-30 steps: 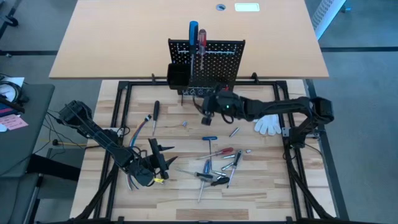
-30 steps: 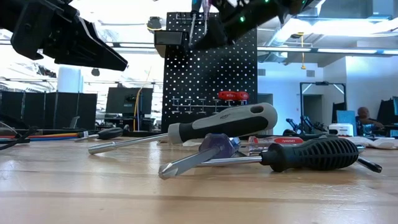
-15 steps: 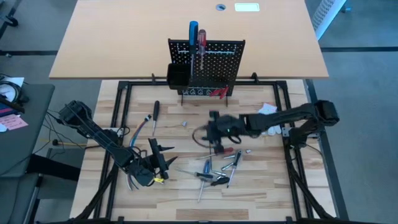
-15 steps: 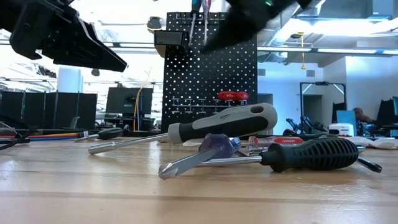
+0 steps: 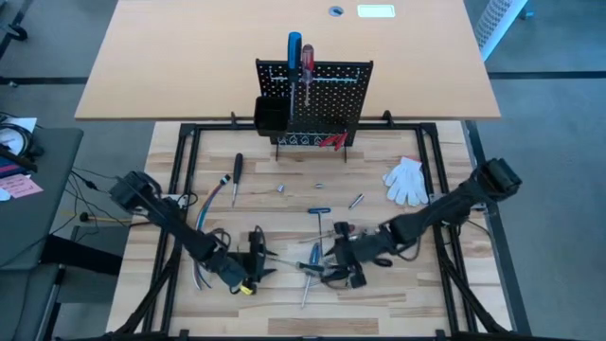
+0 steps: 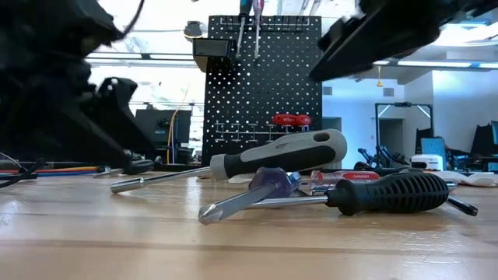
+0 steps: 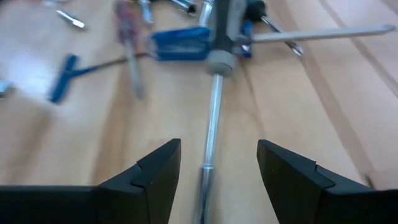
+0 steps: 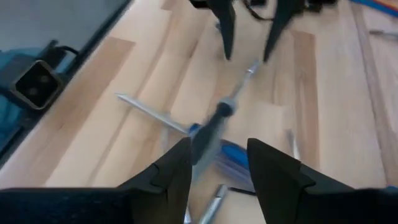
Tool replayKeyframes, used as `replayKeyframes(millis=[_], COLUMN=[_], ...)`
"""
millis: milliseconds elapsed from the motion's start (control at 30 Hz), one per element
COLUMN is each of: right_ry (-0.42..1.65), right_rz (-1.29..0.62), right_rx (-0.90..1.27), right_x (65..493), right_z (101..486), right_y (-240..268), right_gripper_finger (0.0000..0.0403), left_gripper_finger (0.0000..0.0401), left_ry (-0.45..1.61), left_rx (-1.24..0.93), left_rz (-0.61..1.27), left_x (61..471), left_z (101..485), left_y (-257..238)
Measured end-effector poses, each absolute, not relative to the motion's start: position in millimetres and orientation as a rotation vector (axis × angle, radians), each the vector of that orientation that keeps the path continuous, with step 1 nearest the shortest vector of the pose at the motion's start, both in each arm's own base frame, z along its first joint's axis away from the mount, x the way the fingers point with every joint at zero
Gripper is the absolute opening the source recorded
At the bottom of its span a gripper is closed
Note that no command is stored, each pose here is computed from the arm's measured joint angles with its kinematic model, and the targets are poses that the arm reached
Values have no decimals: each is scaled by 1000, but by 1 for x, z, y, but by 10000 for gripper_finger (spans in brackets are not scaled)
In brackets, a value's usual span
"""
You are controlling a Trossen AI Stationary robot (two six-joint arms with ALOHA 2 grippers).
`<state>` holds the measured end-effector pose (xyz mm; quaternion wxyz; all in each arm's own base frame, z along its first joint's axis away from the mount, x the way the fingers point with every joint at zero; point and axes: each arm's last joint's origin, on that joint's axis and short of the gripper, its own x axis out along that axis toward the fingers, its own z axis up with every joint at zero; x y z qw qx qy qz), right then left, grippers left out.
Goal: Hang tools onto peg board
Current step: Hang the gray screwdriver on the black pegboard
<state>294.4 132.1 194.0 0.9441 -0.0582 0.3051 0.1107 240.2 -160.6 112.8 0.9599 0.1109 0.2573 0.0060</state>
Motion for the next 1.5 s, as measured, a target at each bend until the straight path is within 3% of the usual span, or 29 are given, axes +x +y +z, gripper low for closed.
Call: replayKeyframes(millis=[333, 500, 667, 800, 1133, 1267, 1500], right_ry=[589, 593, 613, 642, 563, 504, 474], right_rz=[179, 185, 207, 146, -68, -77, -94], right_rx=[-150, -137, -142, -176, -233, -239, -268], right_x=[284, 282, 276, 265, 221, 208, 201], right_z=[195, 195, 193, 193, 225, 236, 236], right_y=[152, 156, 164, 170, 176, 181, 189], right_gripper_finger=[162, 162, 162, 162, 162, 162, 162], left_gripper_finger=[191, 126, 28, 16, 11, 3, 1], left_ry=[669, 722, 729, 672, 190, -96, -280], left_rx=[97, 43, 75, 98, 119, 101, 133], left_rz=[-104, -160, -179, -174, -25, 144, 276], left_x=[267, 274, 276, 278, 286, 298, 320], left_z=[106, 104, 104, 110, 191, 244, 302], left_y=[-135, -119, -114, -114, -94, -61, -10])
